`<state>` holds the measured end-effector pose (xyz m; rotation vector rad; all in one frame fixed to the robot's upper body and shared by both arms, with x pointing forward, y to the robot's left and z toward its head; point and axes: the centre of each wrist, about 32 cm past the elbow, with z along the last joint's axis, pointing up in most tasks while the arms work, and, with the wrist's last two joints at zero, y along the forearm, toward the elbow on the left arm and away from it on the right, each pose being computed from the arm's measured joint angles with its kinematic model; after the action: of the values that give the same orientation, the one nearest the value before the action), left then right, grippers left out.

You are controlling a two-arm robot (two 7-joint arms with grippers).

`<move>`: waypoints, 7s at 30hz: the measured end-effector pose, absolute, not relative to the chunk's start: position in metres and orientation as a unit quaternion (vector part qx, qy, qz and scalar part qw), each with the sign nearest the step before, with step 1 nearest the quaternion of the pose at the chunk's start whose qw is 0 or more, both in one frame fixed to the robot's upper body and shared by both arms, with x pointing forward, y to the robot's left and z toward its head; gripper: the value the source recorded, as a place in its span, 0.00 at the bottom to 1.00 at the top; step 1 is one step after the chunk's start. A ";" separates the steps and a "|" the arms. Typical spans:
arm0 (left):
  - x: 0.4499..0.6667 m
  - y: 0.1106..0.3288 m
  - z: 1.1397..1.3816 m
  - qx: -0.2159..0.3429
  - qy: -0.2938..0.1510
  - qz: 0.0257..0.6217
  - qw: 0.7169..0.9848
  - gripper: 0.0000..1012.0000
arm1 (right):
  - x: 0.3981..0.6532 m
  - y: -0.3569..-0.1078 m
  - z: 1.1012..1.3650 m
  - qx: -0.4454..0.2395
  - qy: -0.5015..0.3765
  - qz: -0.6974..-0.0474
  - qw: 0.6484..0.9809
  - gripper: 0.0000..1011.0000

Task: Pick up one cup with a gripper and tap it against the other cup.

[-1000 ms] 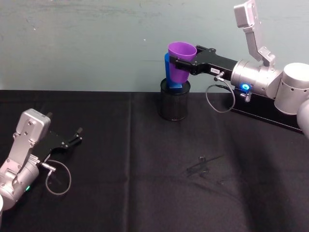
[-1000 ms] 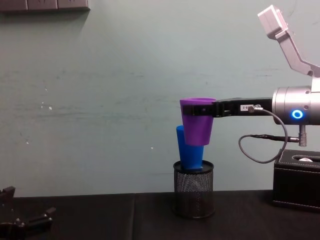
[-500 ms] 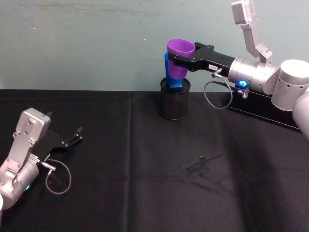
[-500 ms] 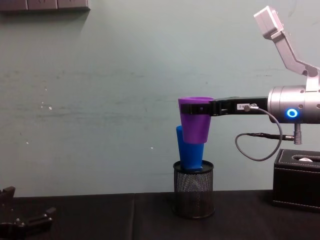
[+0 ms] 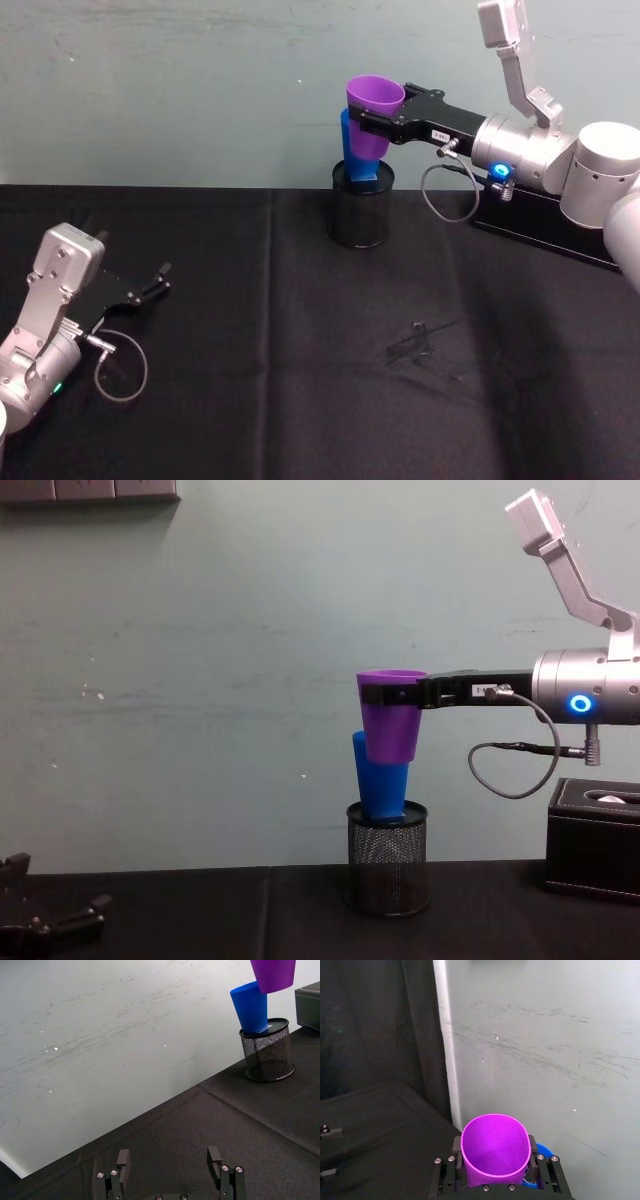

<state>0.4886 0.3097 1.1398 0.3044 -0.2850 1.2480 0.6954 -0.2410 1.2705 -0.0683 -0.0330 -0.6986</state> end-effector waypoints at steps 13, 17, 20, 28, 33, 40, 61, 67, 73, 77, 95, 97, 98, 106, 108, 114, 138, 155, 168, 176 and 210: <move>0.489 0.310 1.140 0.141 -0.132 0.580 0.791 1.00 | 0.693 -0.239 1.270 -0.034 -0.009 -0.363 0.931 0.72; 0.489 0.310 1.140 0.141 -0.132 0.580 0.791 1.00 | 0.693 -0.237 1.270 -0.032 -0.008 -0.365 0.930 0.72; 0.489 0.310 1.140 0.141 -0.132 0.580 0.791 1.00 | 0.693 -0.237 1.269 -0.032 -0.008 -0.366 0.930 0.72; 0.489 0.310 1.140 0.141 -0.132 0.580 0.791 1.00 | 0.694 -0.237 1.269 -0.028 -0.010 -0.369 0.929 0.72; 0.489 0.310 1.140 0.141 -0.132 0.580 0.791 1.00 | 0.694 -0.237 1.268 -0.026 -0.010 -0.370 0.929 0.72; 0.489 0.310 1.140 0.141 -0.132 0.580 0.791 1.00 | 0.695 -0.238 1.269 -0.026 -0.010 -0.369 0.929 0.72; 0.489 0.310 1.140 0.141 -0.132 0.580 0.791 1.00 | 0.688 -0.238 1.269 -0.028 -0.008 -0.352 0.936 0.72; 0.489 0.310 1.140 0.141 -0.132 0.580 0.791 1.00 | 0.675 -0.236 1.269 -0.023 -0.007 -0.346 0.938 0.72; 0.489 0.310 1.140 0.141 -0.132 0.580 0.791 1.00 | 0.661 -0.233 1.270 -0.019 -0.006 -0.345 0.938 0.72; 0.489 0.310 1.140 0.141 -0.132 0.580 0.791 1.00 | 0.644 -0.229 1.271 -0.015 -0.005 -0.345 0.939 0.72; 0.489 0.310 1.140 0.141 -0.132 0.580 0.791 1.00 | 0.587 -0.220 1.274 -0.020 -0.018 -0.341 0.940 0.72; 0.489 0.310 1.140 0.141 -0.132 0.580 0.791 1.00 | 0.583 -0.220 1.274 -0.024 -0.022 -0.342 0.939 0.72; 0.489 0.310 1.140 0.141 -0.132 0.580 0.791 1.00 | 0.581 -0.220 1.274 -0.026 -0.023 -0.343 0.939 0.72; 0.489 0.310 1.140 0.141 -0.132 0.580 0.791 1.00 | 0.561 -0.217 1.272 -0.043 -0.035 -0.367 0.929 0.72; 0.489 0.310 1.140 0.141 -0.132 0.580 0.791 1.00 | 0.555 -0.216 1.270 -0.045 -0.037 -0.378 0.924 0.72; 0.489 0.310 1.140 0.141 -0.132 0.580 0.791 1.00 | 0.546 -0.216 1.264 -0.050 -0.032 -0.394 0.917 0.72; 0.489 0.310 1.140 0.141 -0.132 0.580 0.791 1.00 | 0.538 -0.217 1.242 -0.050 -0.012 -0.413 0.909 0.72; 0.489 0.310 1.140 0.142 -0.132 0.580 0.791 1.00 | 0.538 -0.217 1.244 -0.051 -0.013 -0.412 0.910 0.72; 0.489 0.310 1.140 0.141 -0.132 0.580 0.791 1.00 | 0.538 -0.217 1.245 -0.051 -0.013 -0.411 0.910 0.72; 0.489 0.310 1.140 0.142 -0.132 0.580 0.791 1.00 | 0.538 -0.217 1.245 -0.051 -0.013 -0.411 0.910 0.72; 0.489 0.310 1.140 0.141 -0.132 0.580 0.791 1.00 | 0.538 -0.217 1.245 -0.051 -0.013 -0.411 0.910 0.72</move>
<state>0.4886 0.3097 1.1398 0.3045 -0.2851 1.2480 0.5380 -0.2166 1.2447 -0.1054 -0.0274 -0.8485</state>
